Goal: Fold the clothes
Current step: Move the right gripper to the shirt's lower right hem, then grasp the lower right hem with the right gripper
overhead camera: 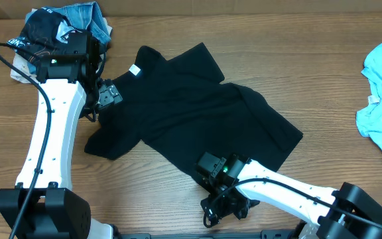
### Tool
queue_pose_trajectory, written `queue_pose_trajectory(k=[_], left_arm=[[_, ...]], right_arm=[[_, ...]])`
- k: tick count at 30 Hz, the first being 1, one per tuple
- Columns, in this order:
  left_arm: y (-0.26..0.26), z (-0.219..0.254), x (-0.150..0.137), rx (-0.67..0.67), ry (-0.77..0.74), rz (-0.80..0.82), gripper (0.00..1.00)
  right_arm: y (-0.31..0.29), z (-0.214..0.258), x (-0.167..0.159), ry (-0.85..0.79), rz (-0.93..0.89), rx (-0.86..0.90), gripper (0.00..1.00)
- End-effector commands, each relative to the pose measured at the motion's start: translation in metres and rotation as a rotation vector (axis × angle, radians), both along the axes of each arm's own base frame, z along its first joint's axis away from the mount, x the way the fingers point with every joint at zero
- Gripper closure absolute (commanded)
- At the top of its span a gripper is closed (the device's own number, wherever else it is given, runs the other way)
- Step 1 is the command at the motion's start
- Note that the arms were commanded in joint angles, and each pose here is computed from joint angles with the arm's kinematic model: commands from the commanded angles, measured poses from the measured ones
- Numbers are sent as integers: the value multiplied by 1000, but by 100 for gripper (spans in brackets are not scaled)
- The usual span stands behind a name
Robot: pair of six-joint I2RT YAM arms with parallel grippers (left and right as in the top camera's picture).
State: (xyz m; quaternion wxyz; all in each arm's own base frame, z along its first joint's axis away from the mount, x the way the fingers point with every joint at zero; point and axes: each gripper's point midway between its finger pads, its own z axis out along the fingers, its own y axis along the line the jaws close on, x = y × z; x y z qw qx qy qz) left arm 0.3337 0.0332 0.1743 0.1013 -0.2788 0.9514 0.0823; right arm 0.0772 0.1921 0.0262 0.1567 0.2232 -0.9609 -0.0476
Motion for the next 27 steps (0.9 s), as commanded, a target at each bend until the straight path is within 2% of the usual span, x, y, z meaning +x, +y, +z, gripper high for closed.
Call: queue_pose_trajectory(k=[1, 10, 13, 16, 18, 25, 27], left_arm=[[-1, 8, 2, -1, -22, -20, 0], [-1, 8, 2, -1, -21, -23, 0], [-1, 8, 2, 0, -20, -28, 0], [-1, 8, 2, 0, -20, -28, 0], [-1, 8, 2, 0, -20, -29, 0], [-1, 8, 2, 0, -19, -31, 0], [-1, 8, 2, 0, -20, -31, 0]], right_arm=[[-6, -8, -7, 10, -6, 0, 1], [-8, -11, -8, 7, -37, -16, 2], [-7, -12, -7, 4, -37, -11, 21], [-7, -12, -7, 3, -37, -10, 26], [-7, -12, -7, 3, -40, -11, 39], [-13, -22, -11, 5, -77, -26, 43], [-18, -27, -14, 11, -87, -38, 39]])
